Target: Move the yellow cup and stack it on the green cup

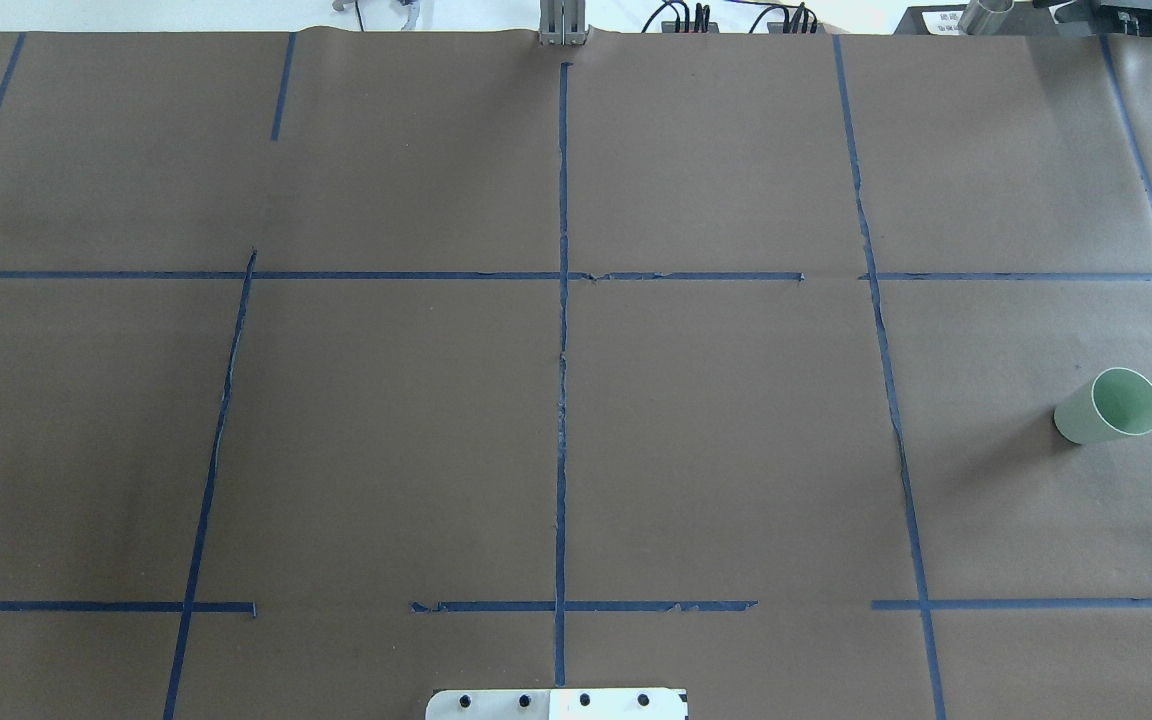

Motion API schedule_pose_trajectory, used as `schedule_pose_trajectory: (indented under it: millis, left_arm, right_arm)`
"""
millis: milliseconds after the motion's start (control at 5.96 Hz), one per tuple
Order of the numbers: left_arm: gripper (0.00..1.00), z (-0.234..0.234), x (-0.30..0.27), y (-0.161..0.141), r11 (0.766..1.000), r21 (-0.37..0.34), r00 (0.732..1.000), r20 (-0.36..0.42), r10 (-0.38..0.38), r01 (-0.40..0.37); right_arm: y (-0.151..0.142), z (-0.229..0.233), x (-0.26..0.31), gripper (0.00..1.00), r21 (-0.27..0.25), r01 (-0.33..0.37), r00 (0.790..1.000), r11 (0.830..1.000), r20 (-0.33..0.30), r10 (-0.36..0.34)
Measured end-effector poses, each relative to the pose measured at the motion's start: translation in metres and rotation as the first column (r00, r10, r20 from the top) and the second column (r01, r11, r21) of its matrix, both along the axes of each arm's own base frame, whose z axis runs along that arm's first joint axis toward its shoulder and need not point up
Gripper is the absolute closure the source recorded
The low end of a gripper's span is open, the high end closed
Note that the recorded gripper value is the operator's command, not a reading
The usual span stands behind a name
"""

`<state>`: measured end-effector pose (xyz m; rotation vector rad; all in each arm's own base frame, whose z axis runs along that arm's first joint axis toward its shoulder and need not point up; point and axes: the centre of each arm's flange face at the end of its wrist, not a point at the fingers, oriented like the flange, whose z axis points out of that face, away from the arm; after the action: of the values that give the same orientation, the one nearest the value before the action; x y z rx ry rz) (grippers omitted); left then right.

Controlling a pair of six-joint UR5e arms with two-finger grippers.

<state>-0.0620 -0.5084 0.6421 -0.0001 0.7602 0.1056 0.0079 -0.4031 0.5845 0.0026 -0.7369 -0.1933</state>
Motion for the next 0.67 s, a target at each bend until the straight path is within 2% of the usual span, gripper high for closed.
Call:
schedule_pose_trajectory:
  millis: [504, 672]
  left_arm:
    - [0.0, -0.002, 0.015, 0.02, 0.999, 0.017, 1.0, 0.0, 0.027, -0.027]
    - [0.0, -0.016, 0.017, 0.021, 0.999, 0.041, 1.0, -0.003, 0.029, -0.029]
  right_arm:
    - [0.001, -0.007, 0.003, 0.0, 0.013, -0.008, 1.0, 1.0, 0.006, 0.008]
    - [0.001, -0.007, 0.003, 0.0, 0.013, -0.008, 1.0, 1.0, 0.007, 0.008]
